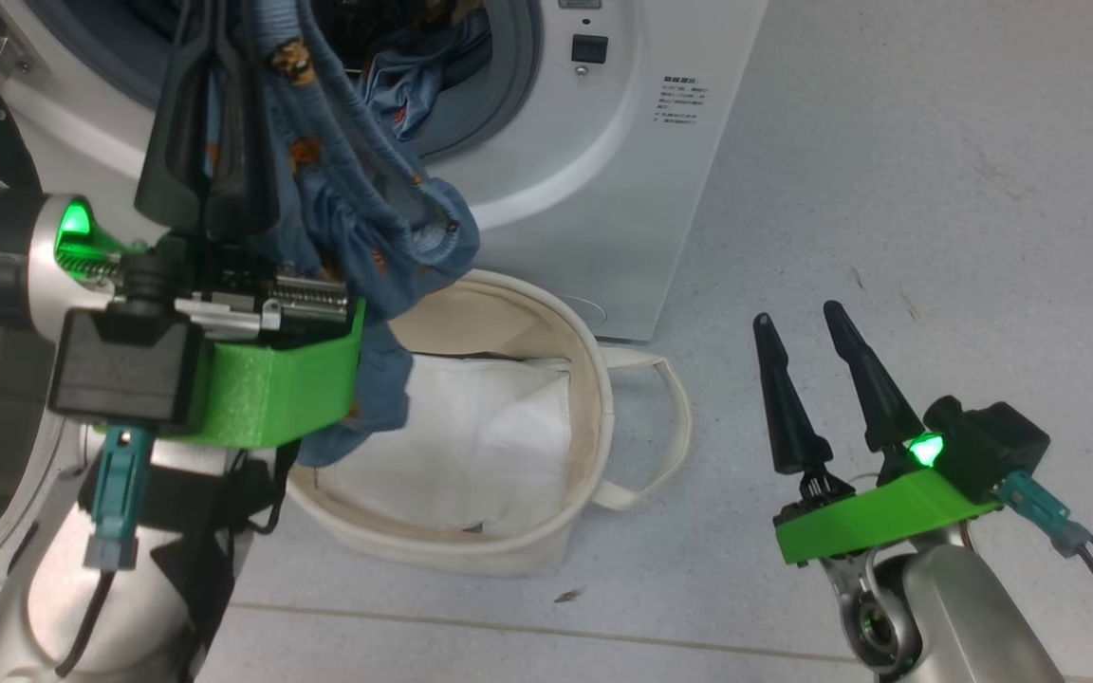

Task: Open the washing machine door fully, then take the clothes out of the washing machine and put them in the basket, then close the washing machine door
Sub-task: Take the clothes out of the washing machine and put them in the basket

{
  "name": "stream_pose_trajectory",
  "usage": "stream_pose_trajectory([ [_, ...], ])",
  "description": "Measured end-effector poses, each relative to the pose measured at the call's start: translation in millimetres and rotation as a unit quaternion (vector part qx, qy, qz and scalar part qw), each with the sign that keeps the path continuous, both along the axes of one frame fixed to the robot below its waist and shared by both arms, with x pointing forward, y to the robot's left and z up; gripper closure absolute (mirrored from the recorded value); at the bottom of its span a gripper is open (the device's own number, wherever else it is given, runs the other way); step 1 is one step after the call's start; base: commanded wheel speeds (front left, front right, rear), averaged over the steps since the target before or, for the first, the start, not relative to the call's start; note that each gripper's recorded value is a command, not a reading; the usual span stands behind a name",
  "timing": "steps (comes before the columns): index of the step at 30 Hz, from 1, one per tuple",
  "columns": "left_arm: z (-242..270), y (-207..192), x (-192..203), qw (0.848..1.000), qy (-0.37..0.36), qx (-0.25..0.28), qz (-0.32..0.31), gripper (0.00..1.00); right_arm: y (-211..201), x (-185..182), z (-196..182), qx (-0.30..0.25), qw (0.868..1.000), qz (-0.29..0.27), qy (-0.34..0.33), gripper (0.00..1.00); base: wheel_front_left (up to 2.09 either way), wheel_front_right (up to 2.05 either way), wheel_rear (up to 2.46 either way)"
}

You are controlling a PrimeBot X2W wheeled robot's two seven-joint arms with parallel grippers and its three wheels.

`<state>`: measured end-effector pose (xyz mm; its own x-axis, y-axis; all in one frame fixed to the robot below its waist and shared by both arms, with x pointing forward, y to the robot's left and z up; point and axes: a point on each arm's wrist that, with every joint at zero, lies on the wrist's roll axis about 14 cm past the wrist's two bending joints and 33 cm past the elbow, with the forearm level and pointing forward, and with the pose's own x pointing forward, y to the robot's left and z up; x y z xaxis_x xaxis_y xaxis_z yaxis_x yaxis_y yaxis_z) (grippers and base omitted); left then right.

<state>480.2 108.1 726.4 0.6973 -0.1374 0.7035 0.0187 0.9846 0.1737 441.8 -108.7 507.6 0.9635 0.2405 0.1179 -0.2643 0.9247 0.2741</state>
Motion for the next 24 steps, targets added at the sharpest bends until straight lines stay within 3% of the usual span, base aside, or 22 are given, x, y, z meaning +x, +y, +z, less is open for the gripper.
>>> stream_pose_trajectory([
  [6,-10.8,-1.9,0.6,1.0,0.016,0.003,-0.002,1.0,-0.5,-0.9,-0.9,-0.001,1.0,-0.001,0.002,0.0,0.0,0.0,0.0],
  [12,-57.5,-7.9,13.2,0.996,0.084,0.021,-0.005,1.0,-2.4,-0.2,-5.7,-0.001,1.0,-0.003,0.008,0.0,0.0,0.0,0.0],
  [24,-198.8,-18.7,41.9,0.959,0.278,0.051,-0.013,1.0,-4.1,9.3,-34.9,-0.001,0.999,-0.005,0.041,0.0,0.0,0.0,0.0],
])
